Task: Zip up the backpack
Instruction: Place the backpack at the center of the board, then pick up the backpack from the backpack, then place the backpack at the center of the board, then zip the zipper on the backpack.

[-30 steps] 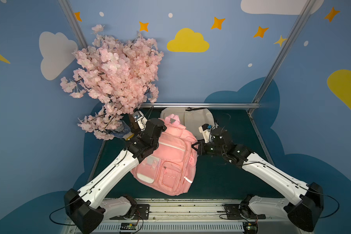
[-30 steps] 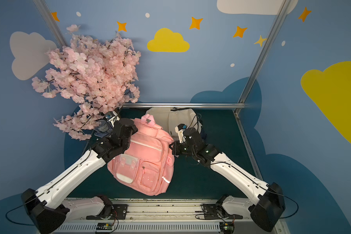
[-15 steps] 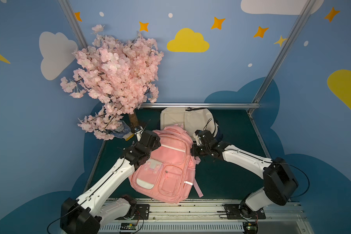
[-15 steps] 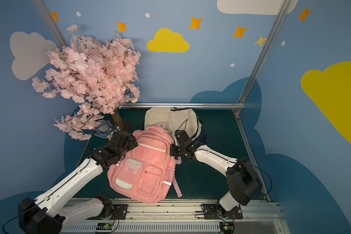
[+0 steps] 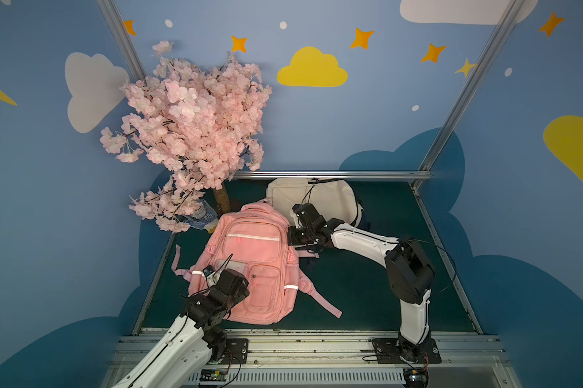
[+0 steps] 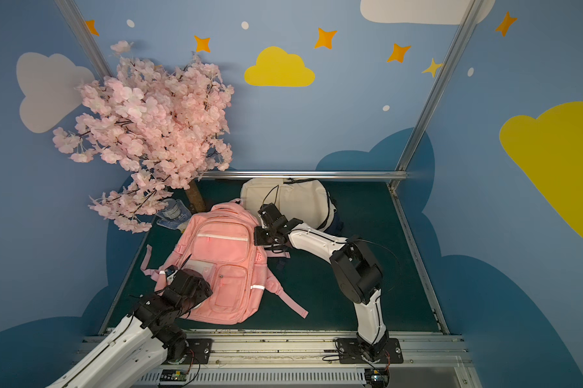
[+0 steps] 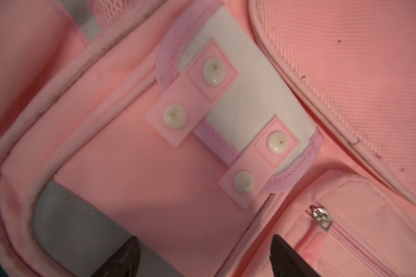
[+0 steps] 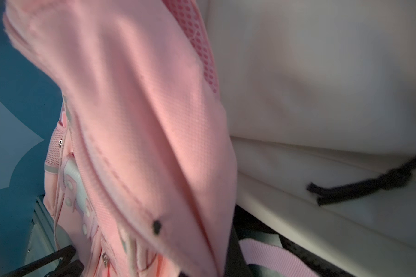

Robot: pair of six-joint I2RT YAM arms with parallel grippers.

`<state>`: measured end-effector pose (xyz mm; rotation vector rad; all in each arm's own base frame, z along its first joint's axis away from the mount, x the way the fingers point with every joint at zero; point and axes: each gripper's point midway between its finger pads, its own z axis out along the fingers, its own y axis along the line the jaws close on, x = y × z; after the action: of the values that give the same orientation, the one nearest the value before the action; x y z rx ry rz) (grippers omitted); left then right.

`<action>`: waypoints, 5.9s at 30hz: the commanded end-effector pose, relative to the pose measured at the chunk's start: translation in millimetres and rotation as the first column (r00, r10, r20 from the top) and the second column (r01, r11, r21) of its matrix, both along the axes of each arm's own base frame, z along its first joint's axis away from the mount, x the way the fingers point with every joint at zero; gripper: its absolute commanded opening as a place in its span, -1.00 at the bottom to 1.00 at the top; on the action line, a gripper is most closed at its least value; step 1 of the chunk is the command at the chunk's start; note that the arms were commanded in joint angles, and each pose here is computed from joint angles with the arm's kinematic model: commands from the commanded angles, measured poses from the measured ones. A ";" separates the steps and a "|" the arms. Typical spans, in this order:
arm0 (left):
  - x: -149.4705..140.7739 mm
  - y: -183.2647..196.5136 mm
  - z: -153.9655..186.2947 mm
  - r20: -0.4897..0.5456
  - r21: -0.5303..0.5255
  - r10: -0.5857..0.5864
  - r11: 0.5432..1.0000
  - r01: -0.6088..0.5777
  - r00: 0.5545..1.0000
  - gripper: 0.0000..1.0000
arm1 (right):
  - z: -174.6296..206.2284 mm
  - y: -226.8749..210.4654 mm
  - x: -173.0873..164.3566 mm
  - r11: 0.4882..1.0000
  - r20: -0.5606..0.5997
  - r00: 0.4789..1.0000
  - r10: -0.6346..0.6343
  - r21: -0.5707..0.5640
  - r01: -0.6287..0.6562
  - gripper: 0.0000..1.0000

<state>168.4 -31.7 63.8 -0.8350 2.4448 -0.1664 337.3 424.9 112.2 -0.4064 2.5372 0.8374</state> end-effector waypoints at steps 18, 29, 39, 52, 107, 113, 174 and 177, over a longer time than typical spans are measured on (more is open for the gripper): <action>13.6 43.8 -8.1 -0.033 -0.005 0.166 0.986 -0.166 0.986 0.32 | 42.8 87.8 8.0 0.992 0.095 0.995 0.009 0.128 -0.021 -0.19; 48.9 36.0 47.5 0.062 -0.005 0.075 0.997 -0.075 0.995 0.51 | 115.1 -10.9 20.7 0.990 0.231 0.967 -0.106 0.119 0.080 0.69; 143.0 -90.7 97.7 0.126 0.020 -0.352 0.936 0.352 0.928 0.76 | 97.9 -173.1 38.9 0.937 0.239 0.914 -0.329 -0.038 0.347 0.69; 280.6 -136.3 74.3 0.047 0.002 -0.456 0.890 0.456 0.889 0.90 | 48.5 -279.5 58.1 0.825 0.111 0.826 -0.553 -0.070 0.561 0.66; 110.9 -135.3 139.1 0.307 -0.081 -0.367 0.909 0.408 0.878 -0.94 | 133.7 -245.5 44.1 0.952 0.305 0.904 -0.301 0.046 0.301 -1.00; 45.8 -148.4 58.0 0.182 -0.314 -0.379 0.852 0.419 0.907 -0.85 | 90.2 -200.0 48.7 0.973 0.244 0.944 -0.222 -0.005 0.230 -1.00; -0.2 -97.4 17.7 0.049 -0.329 -0.357 0.876 0.352 0.933 -0.71 | 14.3 -215.1 -34.8 0.945 -0.034 0.945 -0.327 0.011 0.327 -0.98; 6.2 -102.6 40.8 0.132 -0.321 -0.386 0.855 0.408 0.913 -0.38 | 18.0 -215.9 -39.1 0.951 -0.025 0.951 -0.309 0.020 0.309 -1.00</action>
<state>166.9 -131.7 84.1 -0.4218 2.6007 -0.7443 300.0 213.4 116.8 0.0784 2.5434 0.7744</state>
